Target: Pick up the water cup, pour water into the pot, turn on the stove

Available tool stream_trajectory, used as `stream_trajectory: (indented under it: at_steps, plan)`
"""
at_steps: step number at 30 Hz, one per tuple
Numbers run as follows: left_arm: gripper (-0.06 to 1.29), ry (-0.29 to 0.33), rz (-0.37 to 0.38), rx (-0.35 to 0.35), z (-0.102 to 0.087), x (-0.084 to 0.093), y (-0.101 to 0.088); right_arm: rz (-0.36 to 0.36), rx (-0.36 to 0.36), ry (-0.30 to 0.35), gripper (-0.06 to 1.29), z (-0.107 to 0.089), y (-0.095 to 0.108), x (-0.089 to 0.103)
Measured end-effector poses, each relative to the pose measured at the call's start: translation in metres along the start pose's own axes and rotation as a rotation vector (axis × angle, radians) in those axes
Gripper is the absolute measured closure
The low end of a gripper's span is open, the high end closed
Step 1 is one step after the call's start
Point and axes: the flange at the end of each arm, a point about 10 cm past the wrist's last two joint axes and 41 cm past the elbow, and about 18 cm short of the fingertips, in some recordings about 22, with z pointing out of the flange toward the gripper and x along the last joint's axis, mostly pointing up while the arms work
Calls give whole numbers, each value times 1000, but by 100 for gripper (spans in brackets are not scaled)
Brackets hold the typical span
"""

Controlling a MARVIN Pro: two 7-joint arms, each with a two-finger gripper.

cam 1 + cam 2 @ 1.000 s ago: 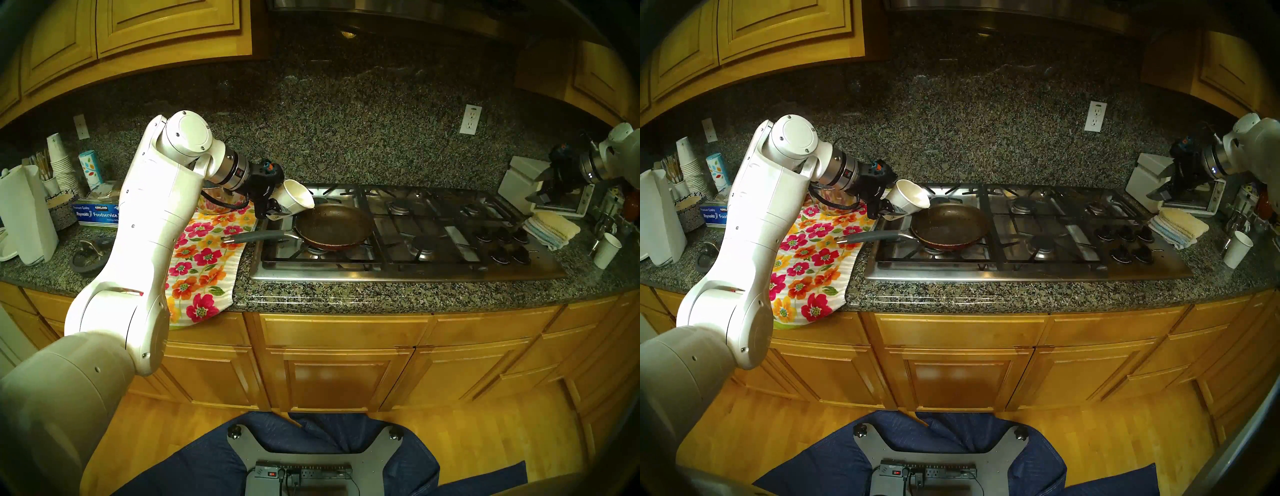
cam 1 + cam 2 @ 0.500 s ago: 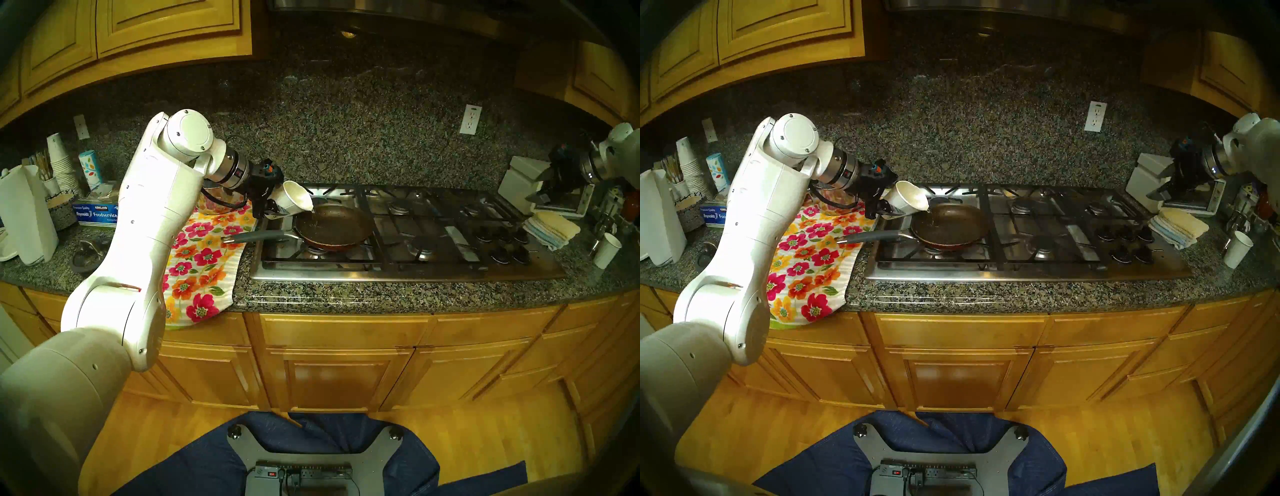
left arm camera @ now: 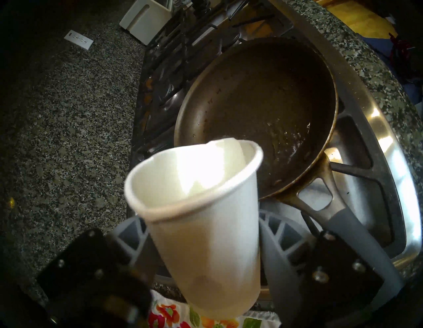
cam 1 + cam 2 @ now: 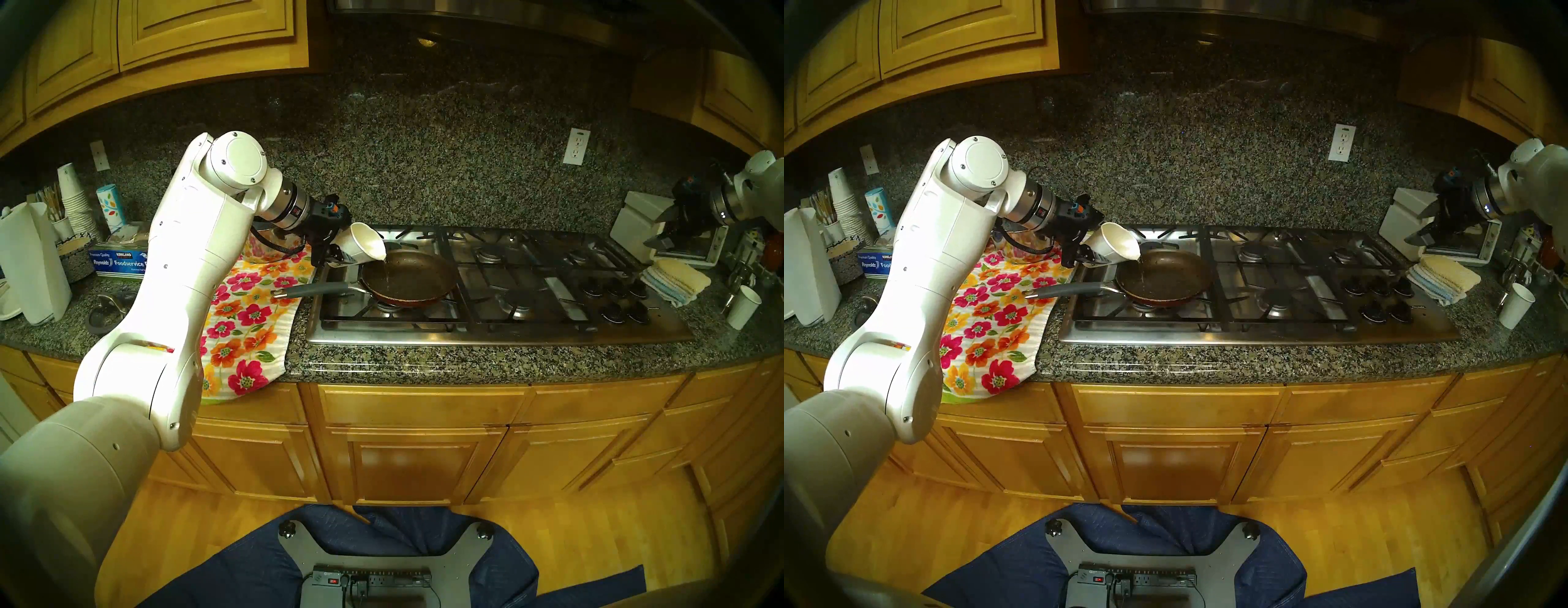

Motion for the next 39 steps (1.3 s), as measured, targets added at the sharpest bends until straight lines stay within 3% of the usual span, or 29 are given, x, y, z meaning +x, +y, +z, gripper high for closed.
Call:
stream_trajectory:
  at_steps: [20,39]
  plan:
    - [51,-8,88,-19,3,17,-18,0,0,0,-1,0,0,0]
    - [53,-54,197,-67,11,26,-26,0,0,0,-1,0,0,0]
